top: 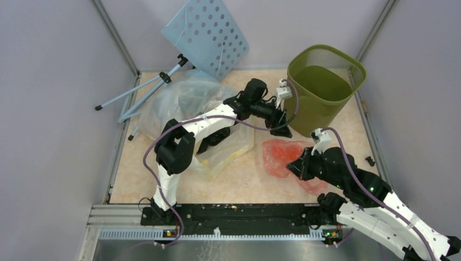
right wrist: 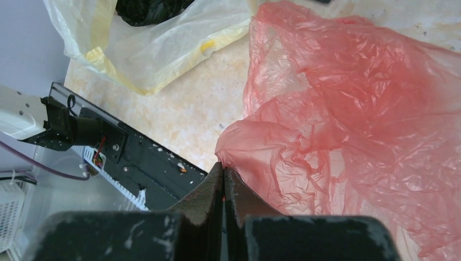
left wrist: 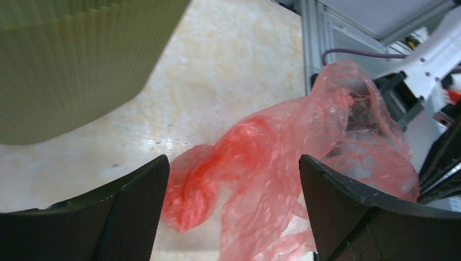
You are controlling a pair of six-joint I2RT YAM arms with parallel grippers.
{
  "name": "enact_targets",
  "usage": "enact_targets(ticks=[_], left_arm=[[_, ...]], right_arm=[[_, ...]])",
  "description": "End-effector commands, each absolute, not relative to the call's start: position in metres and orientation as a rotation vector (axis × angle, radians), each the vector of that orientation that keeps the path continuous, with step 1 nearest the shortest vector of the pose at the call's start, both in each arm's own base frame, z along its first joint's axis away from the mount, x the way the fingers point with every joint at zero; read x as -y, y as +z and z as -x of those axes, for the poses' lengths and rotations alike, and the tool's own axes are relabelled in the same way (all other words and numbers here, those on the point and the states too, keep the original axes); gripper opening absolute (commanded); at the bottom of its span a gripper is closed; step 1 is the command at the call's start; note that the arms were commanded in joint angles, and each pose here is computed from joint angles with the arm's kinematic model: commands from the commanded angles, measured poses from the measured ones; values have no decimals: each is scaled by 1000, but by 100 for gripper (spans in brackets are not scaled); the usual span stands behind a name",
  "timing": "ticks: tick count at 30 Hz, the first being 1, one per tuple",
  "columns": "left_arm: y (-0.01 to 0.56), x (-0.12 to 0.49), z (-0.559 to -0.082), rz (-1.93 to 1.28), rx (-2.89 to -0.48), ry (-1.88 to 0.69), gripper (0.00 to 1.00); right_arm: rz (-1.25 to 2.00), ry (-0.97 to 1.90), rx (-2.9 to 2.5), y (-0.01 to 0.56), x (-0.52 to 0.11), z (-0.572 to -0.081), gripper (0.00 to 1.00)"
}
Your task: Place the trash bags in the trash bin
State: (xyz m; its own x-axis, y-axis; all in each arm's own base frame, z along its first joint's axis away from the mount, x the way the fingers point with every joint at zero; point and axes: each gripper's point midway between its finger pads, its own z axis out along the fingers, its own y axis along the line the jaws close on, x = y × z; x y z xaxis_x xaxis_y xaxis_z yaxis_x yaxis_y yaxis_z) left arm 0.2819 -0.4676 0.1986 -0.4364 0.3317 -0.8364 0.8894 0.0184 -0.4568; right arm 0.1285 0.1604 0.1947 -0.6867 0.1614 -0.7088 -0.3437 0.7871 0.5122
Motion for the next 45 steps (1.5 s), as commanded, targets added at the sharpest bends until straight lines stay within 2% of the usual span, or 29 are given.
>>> enact_targets(ticks=[1,4,9,13,14,15,17,18,23,30,34,38,41,45], left_arm=[[207,483,-243,-1373,-1678,-1582,87],[199,481,-228,-1420,-1676,-1644,79],[189,476,-211,-1464,-1683,-1698,74],[179,476,-204,-1477,-1709,-1704,62],[174,476,-206,-1471,-1730,-1683,56],[170,476,-208,-1463,-1751,-1659,44],[165,477,-221,-1417,-1802,-1570,13],[167,477,-230,-1380,-1820,-1525,0],[202,457,-276,-1129,-1866,-1367,0],[259,389,-324,-792,-1905,-1137,0],[274,347,-341,-620,-1954,-1011,0],[282,336,-340,-582,-1949,-987,0],[286,341,-342,-583,-1962,-1017,0],[349,348,-353,-602,-1864,-1068,0]], right_arm=[[142,864,-2163,201,-169,-130,0],[143,869,-2162,201,-170,-130,0],[143,871,-2164,201,-170,-130,0],[140,878,-2164,201,-171,-130,0],[141,882,-2162,201,-171,-129,0],[142,881,-2163,201,-171,-129,0],[143,885,-2165,201,-172,-129,0],[142,884,-2167,200,-172,-129,0],[134,873,-2170,198,-169,-128,0],[117,852,-2172,196,-166,-130,0],[79,829,-2163,197,-160,-133,0],[-18,783,-2127,200,-149,-142,0],[-25,825,-2026,229,-155,-152,0],[74,894,-1765,345,-177,-175,0]])
